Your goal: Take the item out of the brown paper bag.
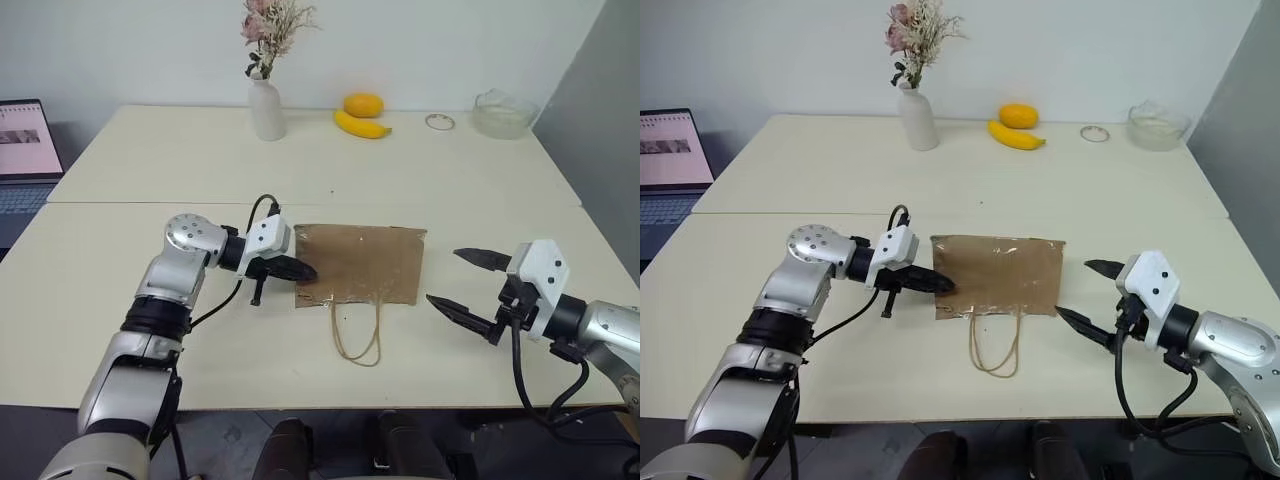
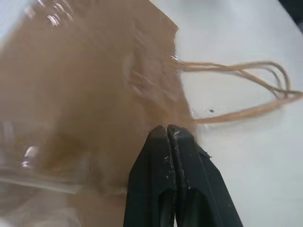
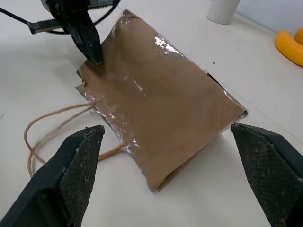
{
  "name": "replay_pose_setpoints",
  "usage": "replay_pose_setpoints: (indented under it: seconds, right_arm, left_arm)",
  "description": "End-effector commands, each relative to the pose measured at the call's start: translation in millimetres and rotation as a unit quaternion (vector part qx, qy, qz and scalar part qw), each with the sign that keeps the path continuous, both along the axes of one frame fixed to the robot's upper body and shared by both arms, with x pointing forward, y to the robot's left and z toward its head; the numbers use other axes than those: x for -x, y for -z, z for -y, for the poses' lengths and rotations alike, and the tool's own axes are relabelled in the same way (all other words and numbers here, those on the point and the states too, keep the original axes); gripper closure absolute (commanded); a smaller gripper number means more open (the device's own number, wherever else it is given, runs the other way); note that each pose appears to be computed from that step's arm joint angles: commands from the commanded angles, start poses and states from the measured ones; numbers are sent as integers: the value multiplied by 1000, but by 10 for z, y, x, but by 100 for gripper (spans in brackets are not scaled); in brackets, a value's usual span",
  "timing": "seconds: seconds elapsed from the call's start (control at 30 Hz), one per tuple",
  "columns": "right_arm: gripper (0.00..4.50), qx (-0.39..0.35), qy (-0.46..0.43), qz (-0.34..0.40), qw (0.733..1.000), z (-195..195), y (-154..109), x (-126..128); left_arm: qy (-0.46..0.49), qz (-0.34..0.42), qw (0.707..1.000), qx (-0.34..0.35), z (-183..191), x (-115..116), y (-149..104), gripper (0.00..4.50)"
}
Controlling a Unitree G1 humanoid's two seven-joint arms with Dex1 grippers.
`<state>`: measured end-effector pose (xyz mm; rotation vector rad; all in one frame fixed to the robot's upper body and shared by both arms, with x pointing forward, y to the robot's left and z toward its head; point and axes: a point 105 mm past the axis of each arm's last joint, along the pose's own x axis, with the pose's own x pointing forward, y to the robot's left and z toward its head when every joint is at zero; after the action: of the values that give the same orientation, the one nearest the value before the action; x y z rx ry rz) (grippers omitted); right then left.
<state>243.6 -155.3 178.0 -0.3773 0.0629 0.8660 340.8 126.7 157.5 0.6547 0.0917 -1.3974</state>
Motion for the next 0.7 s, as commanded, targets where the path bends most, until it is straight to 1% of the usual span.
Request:
replay_pose_setpoints:
  seconds: [0.03, 0.07, 0.13, 0.23, 0.3, 0.33, 0.5, 0.7]
  right_arm:
    - [0, 6, -16, 17, 1000, -46, -65, 77]
    - [0, 5, -17, 13, 1000, -62, -44, 92]
    - [0, 4, -20, 7, 1000, -87, -15, 110]
    - [0, 9, -43, -12, 999, -165, 59, 165]
    - [0, 17, -50, -24, 998, -187, 104, 193]
    - [0, 19, -55, -29, 998, -199, 124, 213]
    - [0, 20, -67, -40, 997, -254, 176, 288]
    - [0, 25, -62, -46, 997, -244, 237, 295]
  left_arm:
    - [-20, 91, 995, 30, -28, 68, -369, 406]
    - [-17, 94, 995, 39, -19, 156, -390, 387]
    - [-12, 100, 994, 42, 3, 286, -374, 325]
    - [30, 114, 993, 27, 126, 522, -160, 232]
    - [56, 116, 992, 8, 166, 628, -20, 162]
    - [65, 123, 990, -7, 164, 647, 55, 135]
    - [83, 141, 986, -36, 208, 667, 338, 135]
    - [120, 175, 976, -50, 365, 599, 506, 135]
